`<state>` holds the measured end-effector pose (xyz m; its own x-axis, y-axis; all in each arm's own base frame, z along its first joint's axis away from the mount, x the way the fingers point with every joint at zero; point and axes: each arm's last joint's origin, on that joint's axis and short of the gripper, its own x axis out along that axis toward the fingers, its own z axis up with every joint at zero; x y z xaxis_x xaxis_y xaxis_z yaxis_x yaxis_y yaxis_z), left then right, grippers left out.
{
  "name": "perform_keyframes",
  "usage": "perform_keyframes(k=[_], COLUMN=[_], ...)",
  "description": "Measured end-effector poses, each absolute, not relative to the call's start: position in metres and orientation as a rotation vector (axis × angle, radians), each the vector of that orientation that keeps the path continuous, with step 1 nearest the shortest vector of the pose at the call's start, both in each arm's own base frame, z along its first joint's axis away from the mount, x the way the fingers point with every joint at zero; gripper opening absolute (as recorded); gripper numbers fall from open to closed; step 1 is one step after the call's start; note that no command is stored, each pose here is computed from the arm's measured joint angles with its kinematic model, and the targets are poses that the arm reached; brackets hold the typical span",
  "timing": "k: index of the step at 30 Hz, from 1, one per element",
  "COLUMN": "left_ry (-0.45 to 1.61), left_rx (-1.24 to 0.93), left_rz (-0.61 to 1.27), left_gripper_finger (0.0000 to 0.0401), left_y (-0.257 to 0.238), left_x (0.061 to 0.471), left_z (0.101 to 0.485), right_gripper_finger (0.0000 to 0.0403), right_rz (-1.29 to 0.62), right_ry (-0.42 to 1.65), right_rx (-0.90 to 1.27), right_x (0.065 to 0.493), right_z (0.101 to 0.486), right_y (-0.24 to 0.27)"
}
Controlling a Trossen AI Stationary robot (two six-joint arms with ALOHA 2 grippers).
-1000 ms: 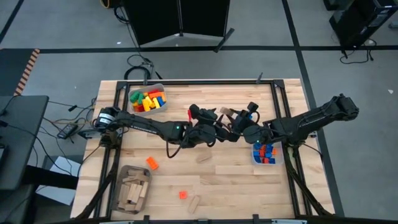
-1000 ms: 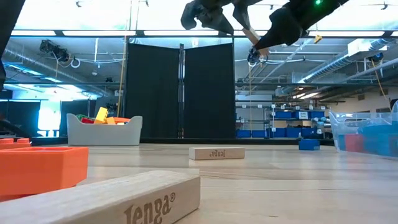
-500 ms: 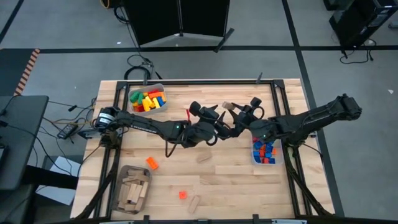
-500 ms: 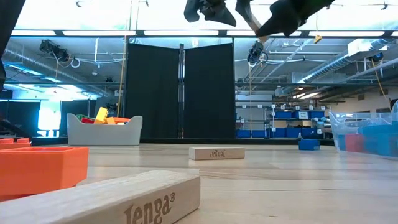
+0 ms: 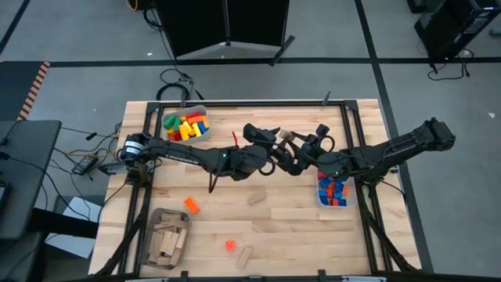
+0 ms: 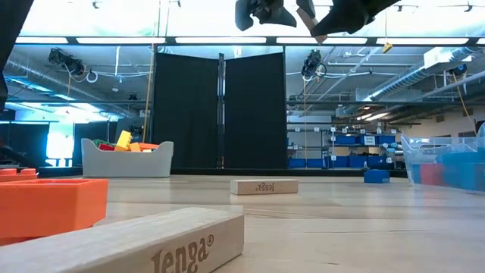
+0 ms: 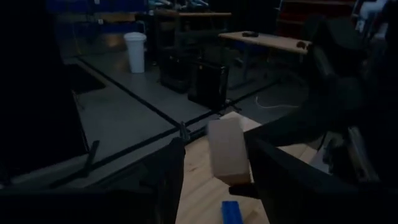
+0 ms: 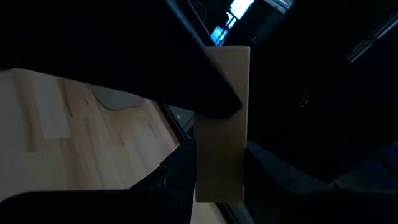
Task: Sort blocks by size
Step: Put the brown block into the black bin
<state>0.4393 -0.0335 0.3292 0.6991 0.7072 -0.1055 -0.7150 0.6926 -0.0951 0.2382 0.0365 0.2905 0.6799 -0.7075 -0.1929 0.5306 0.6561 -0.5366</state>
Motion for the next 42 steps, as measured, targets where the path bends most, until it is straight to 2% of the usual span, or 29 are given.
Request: perform_keyframes(k=[6, 9, 13, 19, 23, 34, 38, 42], left_ry=[0.018, 0.02, 0.016, 0.032, 0.038, 0.033, 0.075, 0.149], left_rx=[-0.253, -0.319, -0.432, -0.445, -0.427, -0.418, -0.399, -0.405], left_rz=[0.796, 0.73, 0.656, 0.606, 0.605, 0.619, 0.674, 0.729], left_gripper_finger=[0.0188, 0.0183, 0.0149, 0.0071, 0.0062, 0.0062, 0.0062, 0.0062], left_y=[-0.027, -0.02, -0.008, -0.001, 0.0, 0.001, 0.002, -0.002], left_x=[0.44, 0.442, 0.445, 0.445, 0.445, 0.441, 0.428, 0.409], left_z=[0.329, 0.328, 0.327, 0.327, 0.327, 0.333, 0.342, 0.35], right_gripper_finger=[0.0119, 0.0119, 0.0119, 0.0119, 0.0121, 0.028, 0.0308, 0.0316], right_rz=[-0.722, -0.722, -0.685, -0.68, -0.677, -0.671, -0.731, -0.791], right_ry=[0.388, 0.38, 0.385, 0.398, 0.41, 0.434, 0.475, 0.512], right_rx=[-0.455, -0.456, -0.47, -0.485, -0.491, -0.494, -0.505, -0.448], right_x=[0.236, 0.236, 0.235, 0.235, 0.235, 0.235, 0.232, 0.222], right_z=[0.294, 0.296, 0.296, 0.295, 0.294, 0.292, 0.288, 0.283], right_y=[0.037, 0.037, 0.038, 0.037, 0.037, 0.032, 0.03, 0.027])
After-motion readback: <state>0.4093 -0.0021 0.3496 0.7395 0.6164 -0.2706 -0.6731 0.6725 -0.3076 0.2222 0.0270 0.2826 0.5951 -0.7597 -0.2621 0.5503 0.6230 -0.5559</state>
